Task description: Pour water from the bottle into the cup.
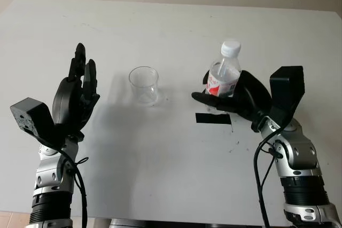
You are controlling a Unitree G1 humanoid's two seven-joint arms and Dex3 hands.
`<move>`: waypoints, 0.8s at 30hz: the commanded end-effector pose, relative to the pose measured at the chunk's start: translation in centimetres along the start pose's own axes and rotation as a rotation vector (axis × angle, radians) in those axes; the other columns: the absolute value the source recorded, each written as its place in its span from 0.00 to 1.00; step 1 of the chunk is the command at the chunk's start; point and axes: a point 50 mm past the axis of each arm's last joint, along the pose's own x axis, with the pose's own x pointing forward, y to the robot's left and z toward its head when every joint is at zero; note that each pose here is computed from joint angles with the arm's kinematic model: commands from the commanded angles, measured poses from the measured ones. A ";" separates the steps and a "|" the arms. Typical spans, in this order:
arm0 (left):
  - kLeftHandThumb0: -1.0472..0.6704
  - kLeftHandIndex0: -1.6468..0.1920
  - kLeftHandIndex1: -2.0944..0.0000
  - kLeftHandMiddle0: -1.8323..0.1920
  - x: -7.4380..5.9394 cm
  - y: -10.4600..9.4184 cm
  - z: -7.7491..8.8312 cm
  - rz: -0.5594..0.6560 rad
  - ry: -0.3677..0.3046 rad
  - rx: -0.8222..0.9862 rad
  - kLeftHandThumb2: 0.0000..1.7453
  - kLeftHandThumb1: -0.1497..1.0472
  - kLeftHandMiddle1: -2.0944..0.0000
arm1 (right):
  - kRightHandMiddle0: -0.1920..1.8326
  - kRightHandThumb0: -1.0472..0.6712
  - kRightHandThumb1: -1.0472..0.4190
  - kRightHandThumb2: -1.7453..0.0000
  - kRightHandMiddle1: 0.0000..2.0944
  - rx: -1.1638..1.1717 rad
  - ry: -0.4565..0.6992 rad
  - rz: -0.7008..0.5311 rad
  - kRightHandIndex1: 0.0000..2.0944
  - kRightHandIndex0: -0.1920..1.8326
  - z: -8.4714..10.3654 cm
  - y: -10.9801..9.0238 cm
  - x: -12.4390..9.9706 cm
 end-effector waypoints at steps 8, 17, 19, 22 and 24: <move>0.22 1.00 1.00 1.00 0.0 0.5 0.5 0.002 -0.015 0.006 0.36 1.00 1.00 | 0.51 0.46 0.00 0.85 1.00 0.038 0.001 0.011 1.00 0.69 -0.6 0.9 -0.3; 0.22 1.00 1.00 1.00 0.1 0.7 0.7 -0.005 -0.019 0.013 0.36 1.00 1.00 | 0.51 0.46 0.00 0.84 1.00 0.017 -0.013 -0.012 1.00 0.69 -1.5 0.7 -0.1; 0.22 1.00 1.00 1.00 0.1 0.8 0.7 -0.006 -0.019 0.017 0.36 1.00 1.00 | 0.50 0.46 0.00 0.84 1.00 0.002 -0.019 -0.017 1.00 0.68 -1.6 0.7 0.0; 0.21 1.00 1.00 1.00 0.1 0.8 0.7 -0.003 -0.020 0.018 0.36 1.00 1.00 | 0.49 0.46 0.00 0.84 1.00 -0.017 -0.033 -0.023 1.00 0.65 -1.9 0.7 0.2; 0.21 1.00 1.00 1.00 0.1 0.8 0.7 0.004 -0.018 0.021 0.35 1.00 1.00 | 0.48 0.46 0.00 0.84 1.00 -0.023 -0.037 -0.030 1.00 0.64 -2.1 0.6 0.3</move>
